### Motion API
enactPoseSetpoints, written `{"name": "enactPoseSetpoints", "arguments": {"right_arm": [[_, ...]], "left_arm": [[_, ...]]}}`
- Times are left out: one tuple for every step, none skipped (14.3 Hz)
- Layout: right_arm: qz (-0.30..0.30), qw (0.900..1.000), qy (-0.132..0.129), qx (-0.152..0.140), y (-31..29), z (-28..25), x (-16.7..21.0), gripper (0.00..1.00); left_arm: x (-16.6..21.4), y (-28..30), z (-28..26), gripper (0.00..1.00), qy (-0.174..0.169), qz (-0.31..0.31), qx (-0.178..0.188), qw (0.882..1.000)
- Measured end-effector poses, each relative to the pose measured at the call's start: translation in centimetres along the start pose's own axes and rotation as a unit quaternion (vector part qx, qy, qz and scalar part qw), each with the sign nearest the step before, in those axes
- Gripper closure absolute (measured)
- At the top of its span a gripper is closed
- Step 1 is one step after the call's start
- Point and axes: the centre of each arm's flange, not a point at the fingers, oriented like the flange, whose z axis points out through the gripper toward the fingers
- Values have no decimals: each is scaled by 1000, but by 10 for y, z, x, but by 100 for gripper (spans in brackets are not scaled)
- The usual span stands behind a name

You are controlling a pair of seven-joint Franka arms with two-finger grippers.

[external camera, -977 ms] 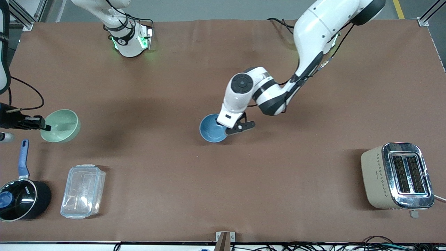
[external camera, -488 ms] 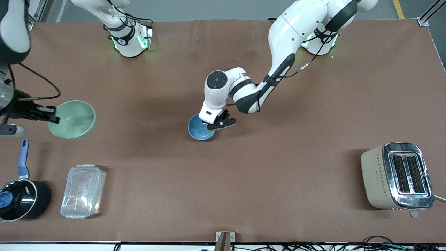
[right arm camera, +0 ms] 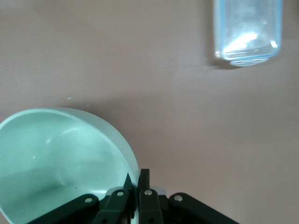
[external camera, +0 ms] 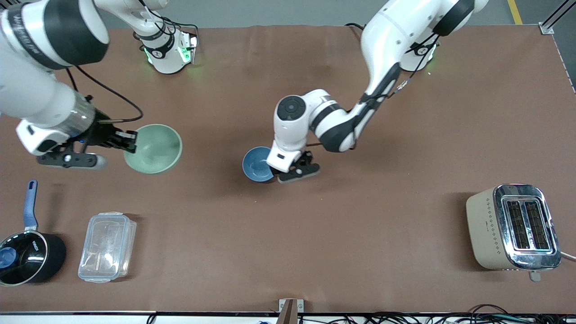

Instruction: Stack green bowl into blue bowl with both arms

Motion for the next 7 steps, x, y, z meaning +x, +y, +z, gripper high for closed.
{"name": "enactPoseSetpoints", "arguments": {"right_arm": [[-1,1000,0,3,-10,13,2,96],[-4,1000,-3,5,-19,31,4,96],[-7,1000,-6,8,-27,51,7,96],[-8,1000,-10,12,-36,73,9,96],[-6,1000,-14,16,-46,95,9,96],[-5,1000,-17,22,-59,117,8,96],[-3,999,-20,27,-72,139,6,96]], "left_arm": [[29,-22,-29,9,7,4,14,1000],[54,-44,-59,1,15,0,24,1000],[75,-64,-84,0,23,-10,30,999],[92,-83,-106,0,30,-21,36,999],[106,-101,-122,0,33,-29,43,998],[117,-118,-136,0,34,-31,52,998],[129,-136,-148,0,34,-23,62,997]]}}
